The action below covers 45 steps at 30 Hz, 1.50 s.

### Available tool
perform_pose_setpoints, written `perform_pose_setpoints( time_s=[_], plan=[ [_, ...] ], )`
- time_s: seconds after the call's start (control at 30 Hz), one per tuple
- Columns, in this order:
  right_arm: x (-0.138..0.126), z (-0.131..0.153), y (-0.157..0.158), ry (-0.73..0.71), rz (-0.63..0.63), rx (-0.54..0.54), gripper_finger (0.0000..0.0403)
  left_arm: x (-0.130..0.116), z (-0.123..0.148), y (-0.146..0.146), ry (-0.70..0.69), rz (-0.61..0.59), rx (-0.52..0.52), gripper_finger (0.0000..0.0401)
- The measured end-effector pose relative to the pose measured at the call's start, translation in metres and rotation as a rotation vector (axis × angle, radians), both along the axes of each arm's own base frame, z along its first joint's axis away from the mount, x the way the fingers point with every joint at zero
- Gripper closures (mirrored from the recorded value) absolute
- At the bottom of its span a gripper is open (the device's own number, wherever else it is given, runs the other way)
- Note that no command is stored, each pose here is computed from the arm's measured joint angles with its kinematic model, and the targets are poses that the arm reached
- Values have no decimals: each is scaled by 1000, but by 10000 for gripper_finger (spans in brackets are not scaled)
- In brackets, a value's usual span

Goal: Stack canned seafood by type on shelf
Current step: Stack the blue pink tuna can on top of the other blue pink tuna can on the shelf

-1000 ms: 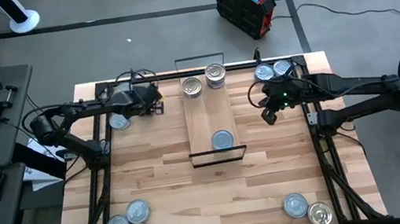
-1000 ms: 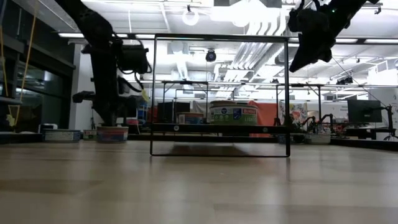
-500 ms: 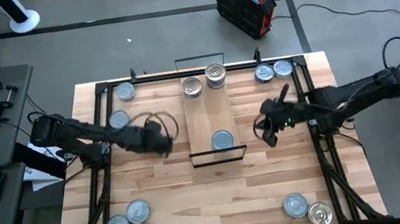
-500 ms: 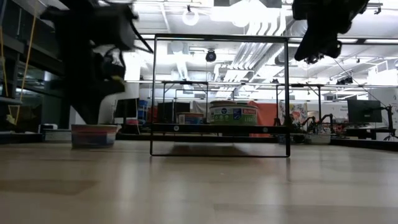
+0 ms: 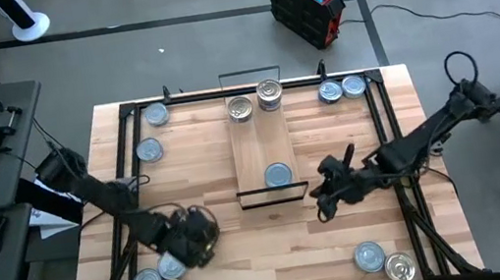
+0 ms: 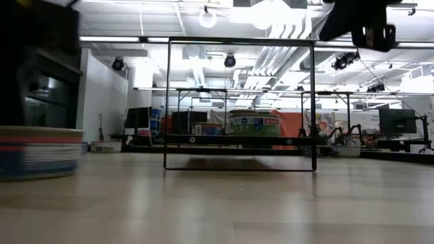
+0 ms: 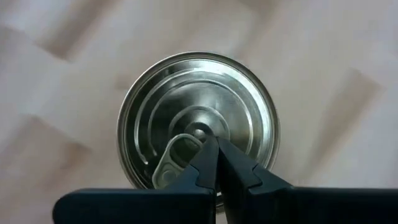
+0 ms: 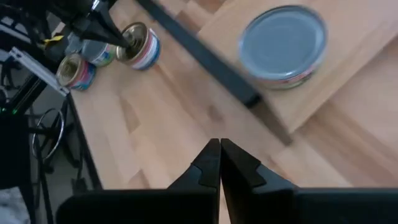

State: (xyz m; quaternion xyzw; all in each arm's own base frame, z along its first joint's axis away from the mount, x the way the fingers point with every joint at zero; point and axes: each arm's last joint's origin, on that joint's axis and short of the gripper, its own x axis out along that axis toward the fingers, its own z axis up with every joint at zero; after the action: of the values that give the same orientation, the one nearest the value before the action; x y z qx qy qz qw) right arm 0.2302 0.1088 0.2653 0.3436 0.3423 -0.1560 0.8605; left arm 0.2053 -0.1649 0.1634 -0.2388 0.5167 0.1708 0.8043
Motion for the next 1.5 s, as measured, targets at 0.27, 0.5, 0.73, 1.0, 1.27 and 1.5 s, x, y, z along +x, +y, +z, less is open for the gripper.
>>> perform_pose_setpoints(
  time_s=[0.27,0.5,0.73,1.0,1.27,1.5],
  plan=[
    [20,18,30,60,86,-47,403,2,-4,-21,-108,-28,-64,401],
    [29,16,67,127,242,-25,403,30,-26,-40,-252,-38,-146,401],
    [30,-6,109,172,357,-28,403,69,-29,-45,-342,-63,-160,401],
    [45,-43,132,209,434,-11,403,132,-10,-55,-346,-280,56,401],
    [68,-60,129,157,485,-69,403,139,39,-62,-343,-444,168,401],
    [84,-78,123,162,517,-130,402,95,18,-94,-331,-464,147,401]
  ],
)
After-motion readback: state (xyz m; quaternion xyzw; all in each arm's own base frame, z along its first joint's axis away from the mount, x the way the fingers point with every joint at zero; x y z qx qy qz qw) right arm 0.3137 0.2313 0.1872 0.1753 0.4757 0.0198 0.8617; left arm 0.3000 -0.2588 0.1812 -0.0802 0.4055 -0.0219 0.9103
